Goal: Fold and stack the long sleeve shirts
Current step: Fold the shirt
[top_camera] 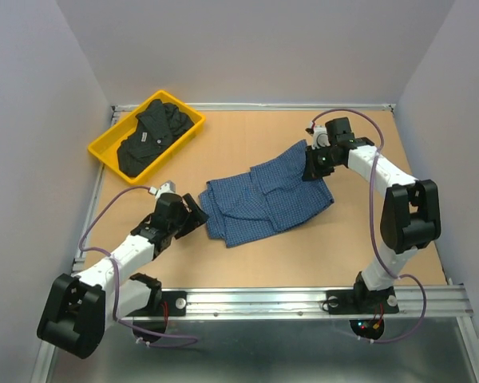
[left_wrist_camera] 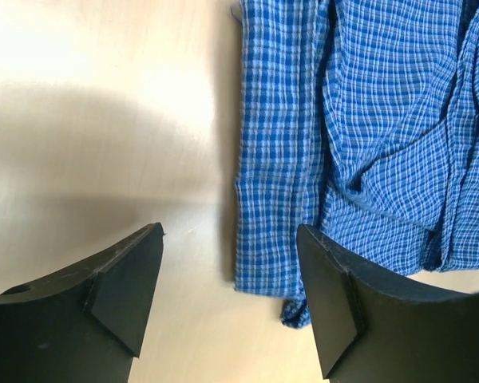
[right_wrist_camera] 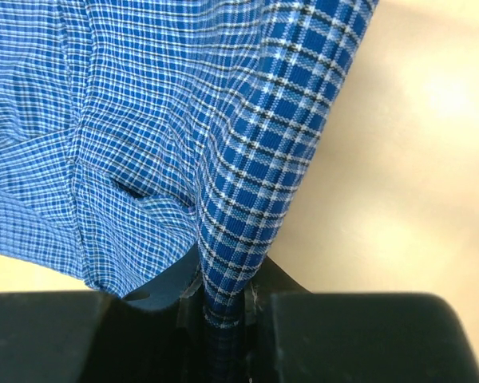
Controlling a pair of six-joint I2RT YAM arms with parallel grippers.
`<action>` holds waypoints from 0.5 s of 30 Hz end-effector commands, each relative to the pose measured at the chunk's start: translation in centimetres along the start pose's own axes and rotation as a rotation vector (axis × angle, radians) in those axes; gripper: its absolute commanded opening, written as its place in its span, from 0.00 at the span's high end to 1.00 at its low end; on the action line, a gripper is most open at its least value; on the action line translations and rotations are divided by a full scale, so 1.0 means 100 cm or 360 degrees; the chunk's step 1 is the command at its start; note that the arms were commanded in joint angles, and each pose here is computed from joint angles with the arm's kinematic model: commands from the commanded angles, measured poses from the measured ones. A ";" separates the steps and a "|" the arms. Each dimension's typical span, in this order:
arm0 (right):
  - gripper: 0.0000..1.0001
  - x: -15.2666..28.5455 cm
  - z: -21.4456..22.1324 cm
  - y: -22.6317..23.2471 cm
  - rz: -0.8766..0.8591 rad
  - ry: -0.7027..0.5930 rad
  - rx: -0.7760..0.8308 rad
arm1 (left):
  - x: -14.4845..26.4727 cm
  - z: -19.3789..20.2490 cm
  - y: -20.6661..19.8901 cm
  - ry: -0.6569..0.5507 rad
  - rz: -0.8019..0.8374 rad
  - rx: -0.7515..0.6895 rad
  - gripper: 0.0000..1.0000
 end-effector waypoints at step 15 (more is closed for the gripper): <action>0.99 0.018 -0.022 0.023 0.0314 -0.0038 0.0332 | -0.047 -0.010 -0.009 -0.0059 0.0142 0.0130 0.54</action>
Point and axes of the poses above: each gripper's point midway between its finger pads, its own x axis back along the fingers, its own y axis along the line the jaws close on, z = x × y, the point moved 3 cm from there along x, back along the fingers, and after that the axes turned 10 degrees about -x, right-handed, at the moved point
